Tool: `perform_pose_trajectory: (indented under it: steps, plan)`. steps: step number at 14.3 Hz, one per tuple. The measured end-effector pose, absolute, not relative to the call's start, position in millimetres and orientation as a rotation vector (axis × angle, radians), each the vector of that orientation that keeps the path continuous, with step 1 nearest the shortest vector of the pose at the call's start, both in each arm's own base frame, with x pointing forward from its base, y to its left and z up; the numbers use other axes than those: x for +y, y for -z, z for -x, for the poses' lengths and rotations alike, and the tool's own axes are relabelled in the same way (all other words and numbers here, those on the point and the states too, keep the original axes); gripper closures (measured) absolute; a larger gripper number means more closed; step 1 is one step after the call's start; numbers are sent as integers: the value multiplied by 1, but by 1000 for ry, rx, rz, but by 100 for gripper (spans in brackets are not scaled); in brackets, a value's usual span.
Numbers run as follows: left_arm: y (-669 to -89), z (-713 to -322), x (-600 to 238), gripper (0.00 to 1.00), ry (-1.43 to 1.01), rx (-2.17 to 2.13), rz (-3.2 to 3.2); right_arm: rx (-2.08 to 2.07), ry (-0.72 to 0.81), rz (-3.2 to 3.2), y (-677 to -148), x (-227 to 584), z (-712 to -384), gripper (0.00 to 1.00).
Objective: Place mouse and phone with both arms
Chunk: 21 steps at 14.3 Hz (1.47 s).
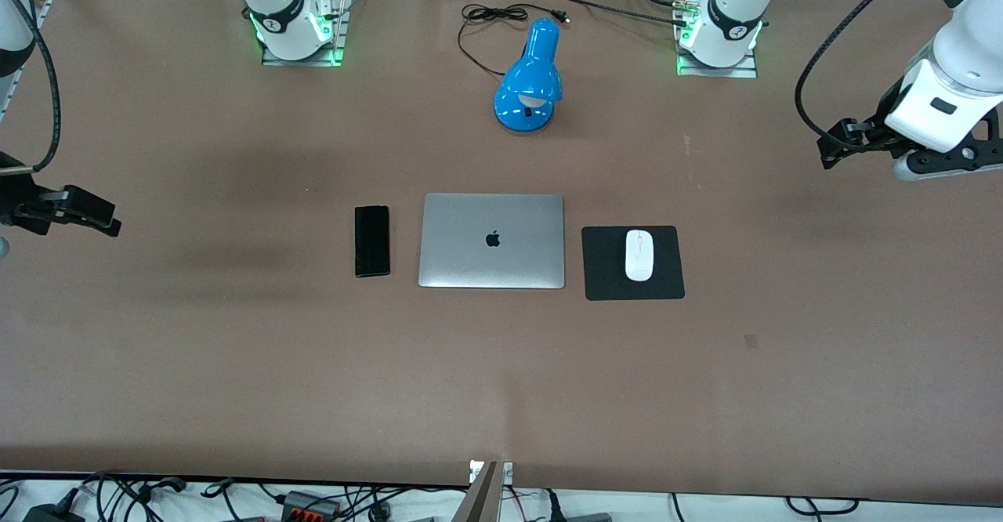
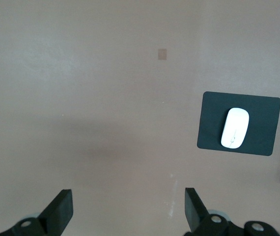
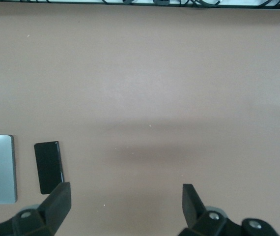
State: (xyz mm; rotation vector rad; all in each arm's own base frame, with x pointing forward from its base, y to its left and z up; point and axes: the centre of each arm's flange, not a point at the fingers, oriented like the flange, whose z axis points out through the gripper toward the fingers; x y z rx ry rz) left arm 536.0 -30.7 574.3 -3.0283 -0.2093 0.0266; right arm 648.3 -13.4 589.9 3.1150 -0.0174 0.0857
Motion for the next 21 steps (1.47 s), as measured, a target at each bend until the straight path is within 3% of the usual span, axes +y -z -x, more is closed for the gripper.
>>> perform_pose_trajectory:
  steps: [3,10,21]
  plan:
    - [-581,-533,-40,0,-46,-193,3046,-18,-45,-3116,-579,-14,-639,0]
    - [-590,-535,-43,0,-38,-201,3090,-14,-32,-3116,-566,-19,-583,0]
    - [-591,-536,-41,0,-46,-166,3092,-11,-65,-3115,-572,-20,-581,0]
